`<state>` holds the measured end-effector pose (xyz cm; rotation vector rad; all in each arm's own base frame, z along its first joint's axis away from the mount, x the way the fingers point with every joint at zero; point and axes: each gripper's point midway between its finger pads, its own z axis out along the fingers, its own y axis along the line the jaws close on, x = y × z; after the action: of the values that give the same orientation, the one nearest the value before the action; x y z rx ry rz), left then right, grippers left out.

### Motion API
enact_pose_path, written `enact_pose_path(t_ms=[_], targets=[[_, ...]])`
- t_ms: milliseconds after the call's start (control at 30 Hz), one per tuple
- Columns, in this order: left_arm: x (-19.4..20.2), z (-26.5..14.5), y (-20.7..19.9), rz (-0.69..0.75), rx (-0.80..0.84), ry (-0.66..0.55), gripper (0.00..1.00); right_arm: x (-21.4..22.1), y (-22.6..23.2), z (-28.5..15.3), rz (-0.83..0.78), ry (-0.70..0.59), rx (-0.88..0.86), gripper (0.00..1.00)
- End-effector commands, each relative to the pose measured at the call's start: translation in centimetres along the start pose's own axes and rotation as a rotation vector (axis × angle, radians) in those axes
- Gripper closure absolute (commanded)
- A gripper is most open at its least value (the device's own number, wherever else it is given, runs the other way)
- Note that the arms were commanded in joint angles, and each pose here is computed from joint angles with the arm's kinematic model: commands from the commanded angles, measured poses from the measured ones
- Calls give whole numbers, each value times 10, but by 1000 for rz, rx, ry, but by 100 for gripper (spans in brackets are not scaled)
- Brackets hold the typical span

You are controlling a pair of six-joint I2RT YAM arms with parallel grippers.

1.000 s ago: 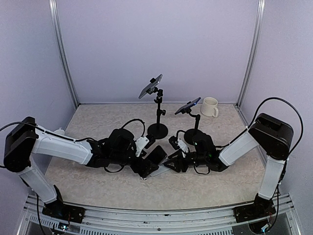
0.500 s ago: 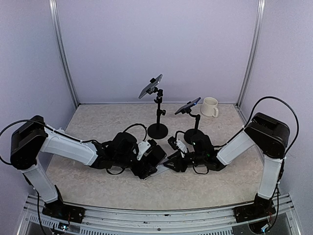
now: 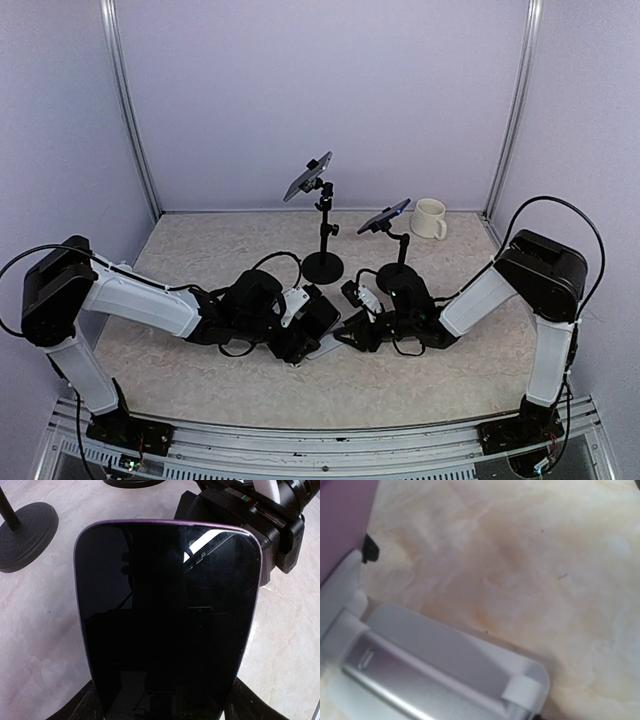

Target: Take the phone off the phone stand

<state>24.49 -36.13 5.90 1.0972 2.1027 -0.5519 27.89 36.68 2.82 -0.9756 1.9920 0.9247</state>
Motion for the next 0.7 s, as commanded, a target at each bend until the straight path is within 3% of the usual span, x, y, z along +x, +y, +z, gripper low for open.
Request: enact_pose_path(t_ms=[0,400,667], targets=[[-44,-14,-5,18,2,-121,38,7,-11,6,9,28,42,58],[-74,-27,-12,9,24,-191,42,7,-13,5,-10,38,52,59],[-91,-42,5,-58,2,-220,44,-8,-5,0,-20,10,25,54]])
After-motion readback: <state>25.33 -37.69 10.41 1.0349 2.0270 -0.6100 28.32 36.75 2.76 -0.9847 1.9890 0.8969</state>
